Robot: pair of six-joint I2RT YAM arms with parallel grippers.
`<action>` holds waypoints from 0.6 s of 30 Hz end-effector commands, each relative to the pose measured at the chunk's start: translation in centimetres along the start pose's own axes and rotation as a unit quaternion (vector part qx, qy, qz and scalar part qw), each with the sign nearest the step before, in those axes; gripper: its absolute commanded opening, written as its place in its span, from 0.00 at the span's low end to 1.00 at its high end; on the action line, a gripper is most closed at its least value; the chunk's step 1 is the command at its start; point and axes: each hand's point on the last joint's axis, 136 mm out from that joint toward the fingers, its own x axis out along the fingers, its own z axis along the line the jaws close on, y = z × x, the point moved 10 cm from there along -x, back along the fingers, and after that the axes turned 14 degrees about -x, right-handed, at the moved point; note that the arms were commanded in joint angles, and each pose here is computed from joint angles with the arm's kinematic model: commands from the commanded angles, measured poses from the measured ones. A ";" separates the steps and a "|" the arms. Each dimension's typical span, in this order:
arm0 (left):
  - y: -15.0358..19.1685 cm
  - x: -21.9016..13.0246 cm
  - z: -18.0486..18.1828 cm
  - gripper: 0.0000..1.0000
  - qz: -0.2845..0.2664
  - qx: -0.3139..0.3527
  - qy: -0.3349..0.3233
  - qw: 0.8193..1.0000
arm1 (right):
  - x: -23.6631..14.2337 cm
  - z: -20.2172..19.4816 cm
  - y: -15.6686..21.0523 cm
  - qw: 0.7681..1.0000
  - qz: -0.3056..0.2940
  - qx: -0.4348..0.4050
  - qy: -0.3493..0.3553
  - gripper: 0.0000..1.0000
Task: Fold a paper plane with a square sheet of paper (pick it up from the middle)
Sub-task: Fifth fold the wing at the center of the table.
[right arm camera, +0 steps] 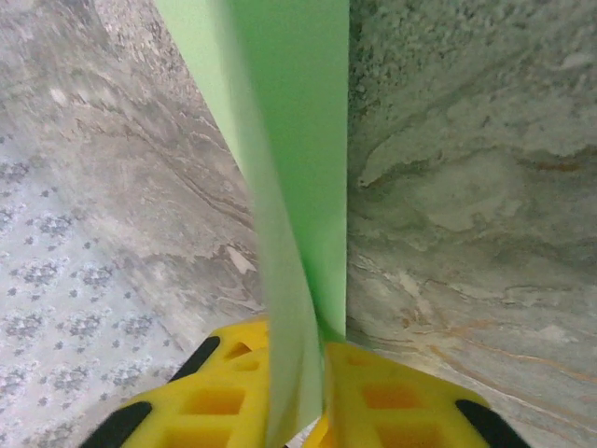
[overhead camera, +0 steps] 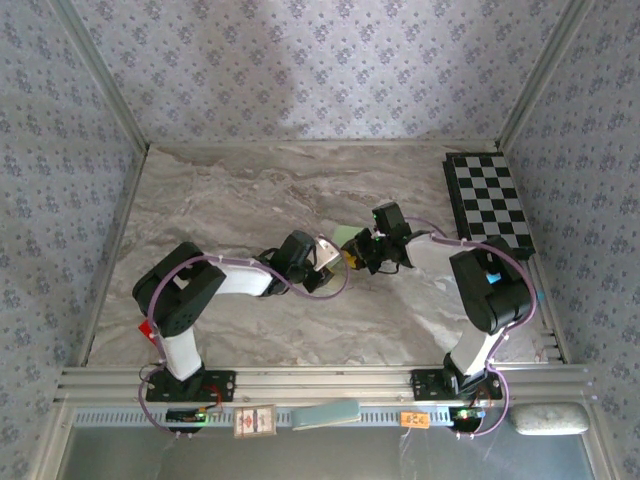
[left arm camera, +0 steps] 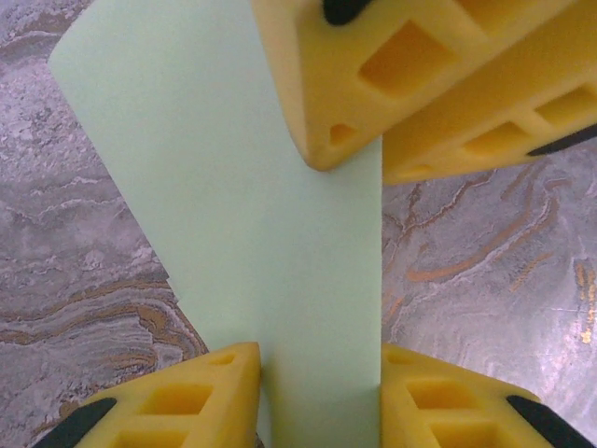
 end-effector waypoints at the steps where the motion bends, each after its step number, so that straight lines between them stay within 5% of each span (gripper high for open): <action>1: 0.1 0.1 0.0 0.31 0.002 0.012 0.001 1.000 | -0.1 -0.1 -0.5 0.999 0.015 -0.009 0.031 0.30; 13: 0.3 0.1 0.0 0.31 0.008 0.018 -0.001 1.000 | 0.3 -0.1 -1.8 0.997 0.043 -0.036 0.053 0.34; 18: 0.0 0.0 0.1 0.31 0.004 0.020 -0.006 1.000 | 0.2 0.0 -1.7 0.997 0.048 -0.036 0.050 0.18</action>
